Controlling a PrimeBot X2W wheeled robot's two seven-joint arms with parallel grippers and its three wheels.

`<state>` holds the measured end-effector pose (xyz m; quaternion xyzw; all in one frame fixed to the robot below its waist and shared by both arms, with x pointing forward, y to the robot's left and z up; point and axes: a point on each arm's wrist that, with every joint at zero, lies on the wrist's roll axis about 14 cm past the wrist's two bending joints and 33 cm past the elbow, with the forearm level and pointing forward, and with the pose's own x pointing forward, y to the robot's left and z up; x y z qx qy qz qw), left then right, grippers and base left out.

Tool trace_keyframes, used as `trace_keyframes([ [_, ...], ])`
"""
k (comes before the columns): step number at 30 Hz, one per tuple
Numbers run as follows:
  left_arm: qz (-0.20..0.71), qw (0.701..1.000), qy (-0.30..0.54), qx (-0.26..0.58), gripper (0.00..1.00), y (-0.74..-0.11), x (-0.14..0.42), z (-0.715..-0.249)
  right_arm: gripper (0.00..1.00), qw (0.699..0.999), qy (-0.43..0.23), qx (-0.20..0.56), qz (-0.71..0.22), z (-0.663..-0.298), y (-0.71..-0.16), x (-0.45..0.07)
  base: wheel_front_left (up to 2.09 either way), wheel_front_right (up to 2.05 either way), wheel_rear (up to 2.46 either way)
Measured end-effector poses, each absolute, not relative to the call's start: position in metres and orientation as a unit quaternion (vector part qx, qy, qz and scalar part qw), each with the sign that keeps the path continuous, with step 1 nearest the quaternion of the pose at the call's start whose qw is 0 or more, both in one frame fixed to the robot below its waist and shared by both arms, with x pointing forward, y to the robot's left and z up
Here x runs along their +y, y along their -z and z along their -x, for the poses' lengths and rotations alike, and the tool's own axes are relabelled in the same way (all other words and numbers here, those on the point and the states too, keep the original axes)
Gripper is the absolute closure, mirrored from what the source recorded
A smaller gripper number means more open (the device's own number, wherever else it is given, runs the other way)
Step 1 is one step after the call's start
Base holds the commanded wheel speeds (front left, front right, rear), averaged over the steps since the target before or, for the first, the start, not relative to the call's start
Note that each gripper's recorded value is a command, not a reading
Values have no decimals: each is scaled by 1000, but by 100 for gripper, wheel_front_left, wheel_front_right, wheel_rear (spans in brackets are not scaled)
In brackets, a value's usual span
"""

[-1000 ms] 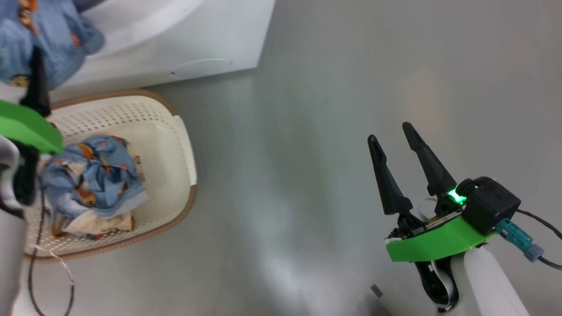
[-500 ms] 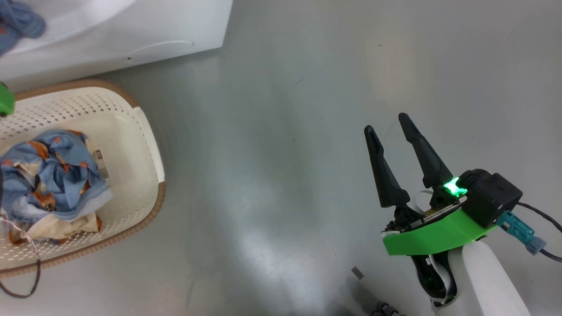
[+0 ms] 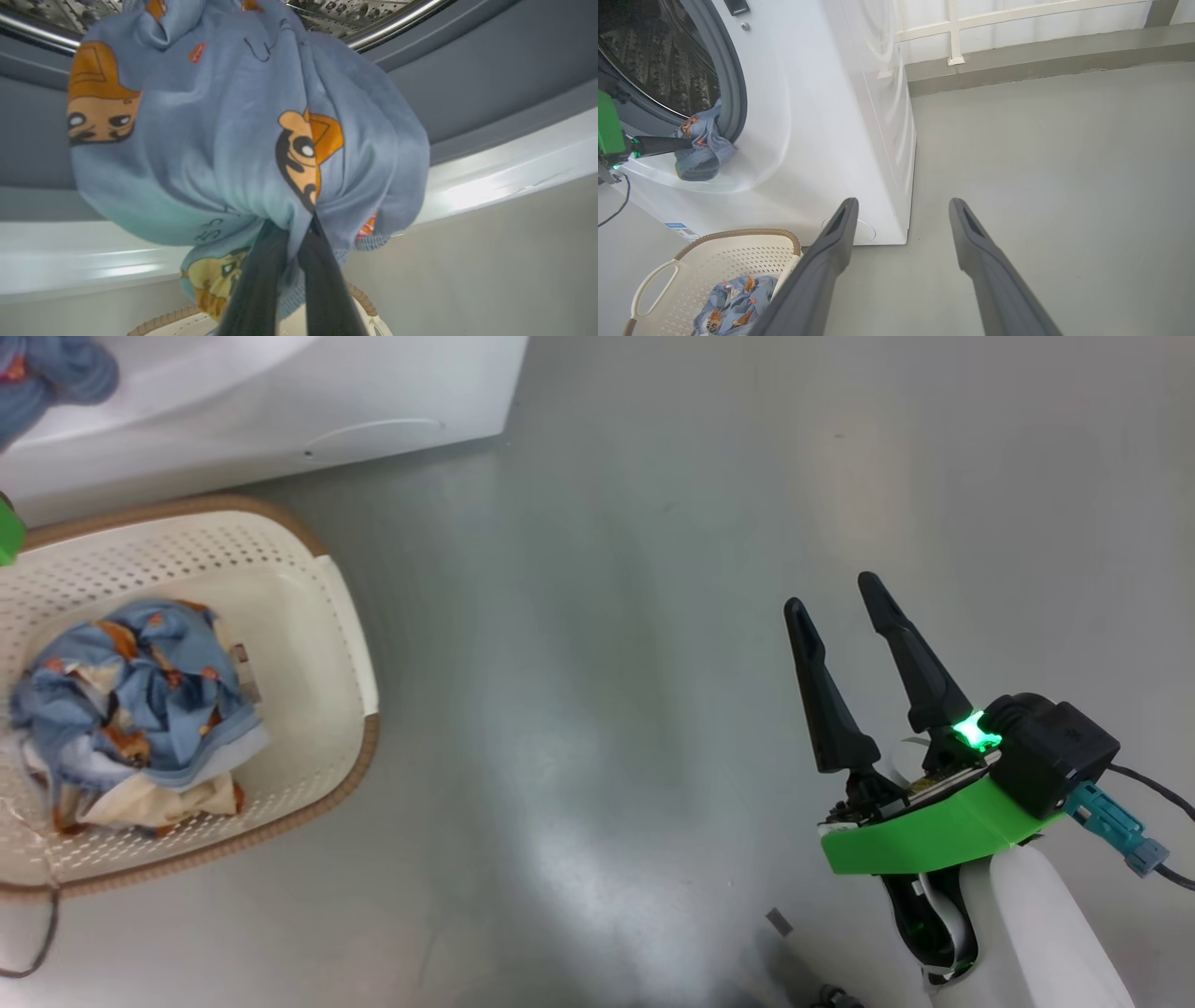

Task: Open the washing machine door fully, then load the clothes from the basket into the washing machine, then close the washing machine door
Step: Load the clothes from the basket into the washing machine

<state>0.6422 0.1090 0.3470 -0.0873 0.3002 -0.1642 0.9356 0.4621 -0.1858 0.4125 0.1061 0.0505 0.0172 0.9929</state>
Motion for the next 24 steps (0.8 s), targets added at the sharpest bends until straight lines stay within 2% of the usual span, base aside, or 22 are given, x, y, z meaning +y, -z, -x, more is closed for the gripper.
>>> trace_keyframes([
  [8, 78, 944, 190, 257, 100, -400, 119, -648, 0, 992, -29, 50, -111, -466, -411, -177, 0, 0, 0],
  [17, 58, 962, 152, 220, 100, -414, 133, -670, 0, 993, -23, 51, -108, -468, -409, -182, 0, 0, 0],
  [24, 9, 978, 118, 169, 100, -421, 143, -710, 0, 991, -15, 69, -110, -463, -398, -187, 0, 0, 0],
])
